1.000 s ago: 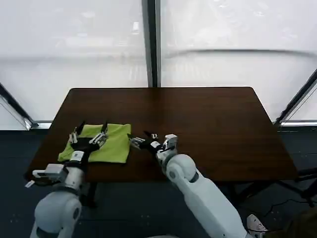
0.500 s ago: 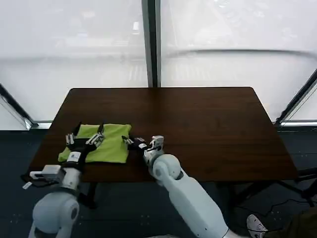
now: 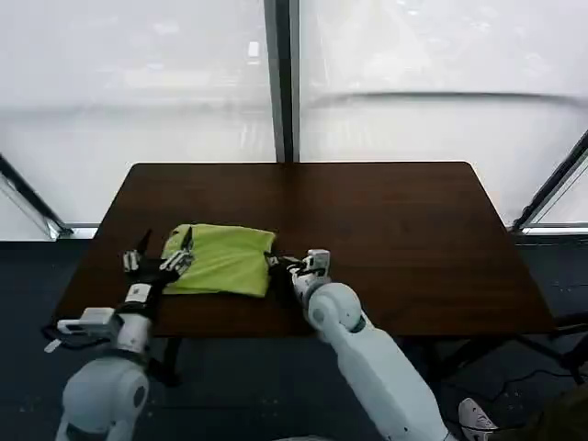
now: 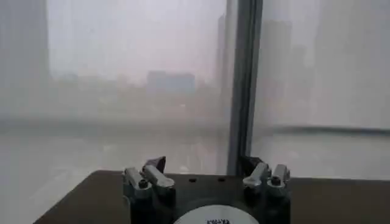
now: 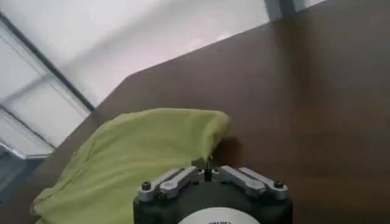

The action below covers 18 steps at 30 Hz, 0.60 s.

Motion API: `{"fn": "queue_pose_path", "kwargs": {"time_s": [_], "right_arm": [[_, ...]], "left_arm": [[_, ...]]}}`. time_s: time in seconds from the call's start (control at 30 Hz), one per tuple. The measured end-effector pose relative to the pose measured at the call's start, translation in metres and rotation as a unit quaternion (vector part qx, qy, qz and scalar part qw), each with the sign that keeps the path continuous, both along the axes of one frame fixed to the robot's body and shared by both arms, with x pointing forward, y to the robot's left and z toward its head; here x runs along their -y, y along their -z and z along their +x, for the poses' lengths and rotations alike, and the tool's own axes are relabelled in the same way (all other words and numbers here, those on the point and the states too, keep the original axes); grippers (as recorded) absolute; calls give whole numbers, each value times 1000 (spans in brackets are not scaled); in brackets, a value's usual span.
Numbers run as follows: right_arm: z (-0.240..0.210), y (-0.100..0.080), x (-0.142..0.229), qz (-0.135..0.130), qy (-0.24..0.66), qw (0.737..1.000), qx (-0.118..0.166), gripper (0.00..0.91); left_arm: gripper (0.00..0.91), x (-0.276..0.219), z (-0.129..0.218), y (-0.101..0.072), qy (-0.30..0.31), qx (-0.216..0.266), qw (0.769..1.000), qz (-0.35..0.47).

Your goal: Fold and organize the clothes.

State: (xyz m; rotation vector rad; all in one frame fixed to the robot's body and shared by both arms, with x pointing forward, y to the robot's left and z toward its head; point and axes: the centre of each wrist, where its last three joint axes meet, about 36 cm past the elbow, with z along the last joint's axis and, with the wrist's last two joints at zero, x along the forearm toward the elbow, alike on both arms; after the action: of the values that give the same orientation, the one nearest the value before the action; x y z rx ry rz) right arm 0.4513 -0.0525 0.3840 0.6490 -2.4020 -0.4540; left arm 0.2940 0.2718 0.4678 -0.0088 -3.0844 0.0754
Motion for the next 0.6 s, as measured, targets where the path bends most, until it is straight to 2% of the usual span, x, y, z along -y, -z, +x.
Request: {"fn": "queue_pose_path", "kwargs": {"time_s": [0.17, 0.27, 0.6], "right_arm": [[7, -8, 36, -35, 18, 999, -1, 0], [13, -12, 60, -61, 19, 998, 14, 0], [34, -11, 129, -182, -23, 973, 139, 0]], "left_arm": [[878, 4, 1, 0, 3, -1, 1000, -6], [878, 5, 1, 2, 2, -3, 1000, -7], [878, 7, 2, 5, 2, -9, 1000, -10]]}}
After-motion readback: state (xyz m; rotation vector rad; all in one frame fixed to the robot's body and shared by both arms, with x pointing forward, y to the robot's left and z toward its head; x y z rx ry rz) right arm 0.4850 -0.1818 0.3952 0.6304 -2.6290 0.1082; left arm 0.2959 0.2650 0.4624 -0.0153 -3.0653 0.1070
